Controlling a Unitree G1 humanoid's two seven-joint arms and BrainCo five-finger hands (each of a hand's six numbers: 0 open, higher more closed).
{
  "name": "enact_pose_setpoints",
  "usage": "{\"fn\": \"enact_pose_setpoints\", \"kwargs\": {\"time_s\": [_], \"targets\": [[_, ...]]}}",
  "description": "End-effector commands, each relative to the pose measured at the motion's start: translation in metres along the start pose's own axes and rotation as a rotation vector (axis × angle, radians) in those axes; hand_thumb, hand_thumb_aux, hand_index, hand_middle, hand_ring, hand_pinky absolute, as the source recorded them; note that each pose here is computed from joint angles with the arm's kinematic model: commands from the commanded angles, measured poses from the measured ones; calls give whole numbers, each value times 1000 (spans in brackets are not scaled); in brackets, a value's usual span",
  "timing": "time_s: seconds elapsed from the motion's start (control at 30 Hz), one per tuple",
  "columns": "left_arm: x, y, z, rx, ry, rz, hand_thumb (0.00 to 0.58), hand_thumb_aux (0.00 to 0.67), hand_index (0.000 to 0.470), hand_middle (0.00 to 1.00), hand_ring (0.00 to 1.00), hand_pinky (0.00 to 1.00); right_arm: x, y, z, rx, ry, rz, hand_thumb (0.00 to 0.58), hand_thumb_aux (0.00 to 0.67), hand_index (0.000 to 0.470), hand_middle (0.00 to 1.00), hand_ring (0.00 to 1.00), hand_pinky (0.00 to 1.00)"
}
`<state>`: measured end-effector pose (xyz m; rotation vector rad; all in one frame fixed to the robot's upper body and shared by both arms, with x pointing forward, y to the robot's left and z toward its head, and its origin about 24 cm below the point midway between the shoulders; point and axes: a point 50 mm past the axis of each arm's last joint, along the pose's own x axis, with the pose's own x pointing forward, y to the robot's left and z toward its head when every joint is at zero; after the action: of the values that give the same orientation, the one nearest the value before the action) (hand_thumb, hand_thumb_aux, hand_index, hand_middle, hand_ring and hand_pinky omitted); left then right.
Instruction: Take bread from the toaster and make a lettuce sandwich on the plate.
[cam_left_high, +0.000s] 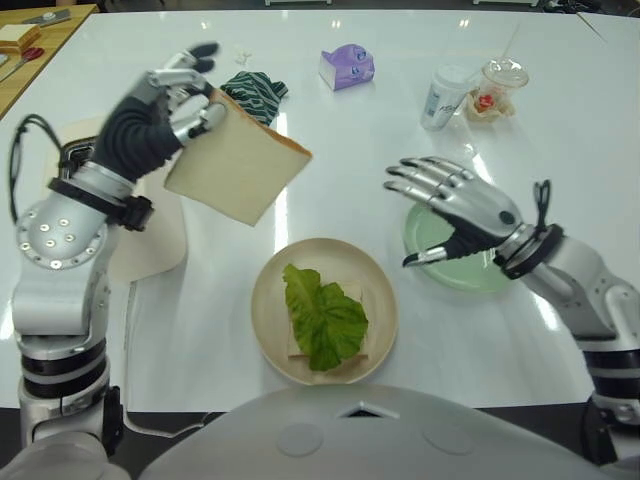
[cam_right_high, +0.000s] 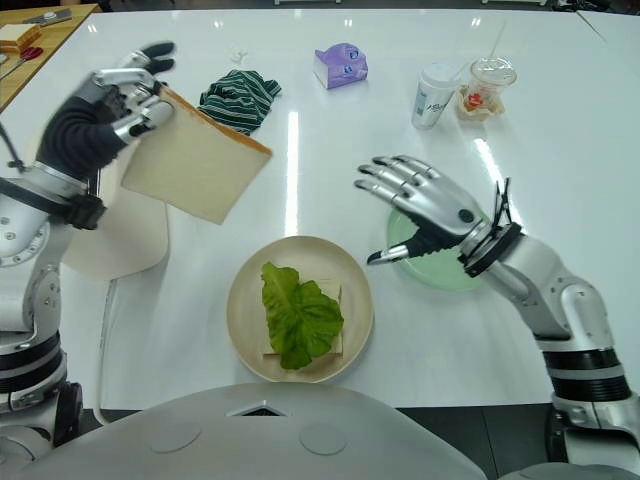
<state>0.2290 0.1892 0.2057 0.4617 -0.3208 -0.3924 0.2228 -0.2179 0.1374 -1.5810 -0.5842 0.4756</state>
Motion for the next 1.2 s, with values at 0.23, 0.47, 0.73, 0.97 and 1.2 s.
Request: {"fn": "enact_pose_setpoints", "kwargs": {"time_s": [0.23, 0.47, 0.73, 0.97, 1.2], "targets": [[-5, -63, -14, -83, 93, -342, 580, 670, 470, 0, 0, 0, -19, -32, -32, -195, 111, -147, 0, 0, 0, 0, 0, 0], [-10, -86, -19, -112, 146, -497, 580, 670, 470, 0, 0, 0, -17, -33, -33, -208, 102, -165, 0, 0, 0, 0, 0, 0], [-18, -114, -31, -99, 209, -635, 580, 670, 470, 0, 0, 0, -12, -33, -29, -192, 68, -162, 0, 0, 0, 0, 0, 0], [-18, -131, -54, -61, 257, -678, 580, 670, 470, 0, 0, 0, -11, -30, -24, -150, 50, -178, 0, 0, 0, 0, 0, 0], [-12, -139, -69, -17, 267, -679, 580, 665, 466, 0, 0, 0, -10, -26, -22, -130, 47, -173, 0, 0, 0, 0, 0, 0]]}}
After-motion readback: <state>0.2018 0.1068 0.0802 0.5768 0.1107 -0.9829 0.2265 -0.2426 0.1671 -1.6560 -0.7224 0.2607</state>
